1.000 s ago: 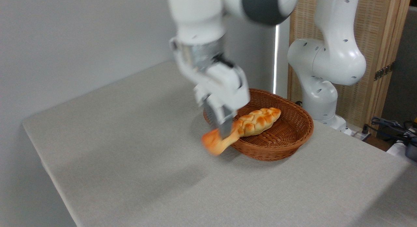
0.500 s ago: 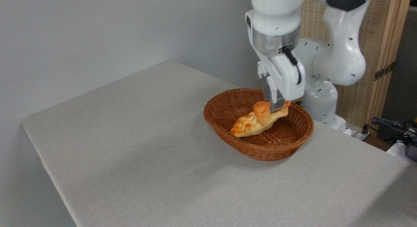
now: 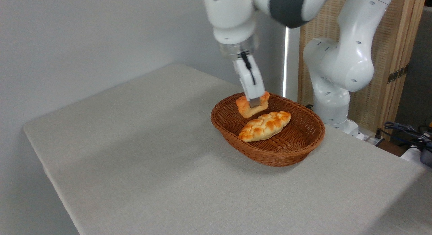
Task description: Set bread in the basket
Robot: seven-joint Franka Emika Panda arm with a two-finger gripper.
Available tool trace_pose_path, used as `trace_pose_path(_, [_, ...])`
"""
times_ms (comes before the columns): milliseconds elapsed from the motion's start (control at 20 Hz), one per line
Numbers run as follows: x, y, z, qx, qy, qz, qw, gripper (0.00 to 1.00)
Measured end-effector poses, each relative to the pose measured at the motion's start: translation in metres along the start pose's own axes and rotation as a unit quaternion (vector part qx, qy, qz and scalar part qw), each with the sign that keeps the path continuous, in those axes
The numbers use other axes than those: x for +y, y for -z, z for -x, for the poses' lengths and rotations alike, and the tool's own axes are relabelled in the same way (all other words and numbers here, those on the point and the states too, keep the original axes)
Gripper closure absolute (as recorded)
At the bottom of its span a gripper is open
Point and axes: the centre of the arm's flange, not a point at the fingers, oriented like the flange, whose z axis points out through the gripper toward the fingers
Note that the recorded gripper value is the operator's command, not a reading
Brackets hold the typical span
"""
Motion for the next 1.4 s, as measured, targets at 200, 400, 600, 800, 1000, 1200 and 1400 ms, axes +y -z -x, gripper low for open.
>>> trace_pose_path(200, [0.004,-0.03,-0.046,-0.027,-0.015,0.001,0.9995,0.0])
trace_pose_path(400, [0.0,-0.047,-0.057,-0.032,-0.022,-0.002,0.9992,0.0])
trace_pose_path(600, [0.0,-0.047,-0.057,-0.032,-0.022,-0.002,0.9993,0.0])
trace_pose_path(800, [0.001,-0.047,-0.058,-0.032,-0.023,-0.002,0.9992,0.0])
trace_pose_path(1000, [0.002,-0.045,-0.061,-0.032,-0.028,-0.005,0.9991,0.0])
trace_pose_path(1200, [0.003,-0.017,-0.064,-0.015,-0.031,-0.032,0.9989,0.0])
trace_pose_path(1400, [0.004,0.038,-0.061,0.017,-0.024,-0.081,0.9962,0.0])
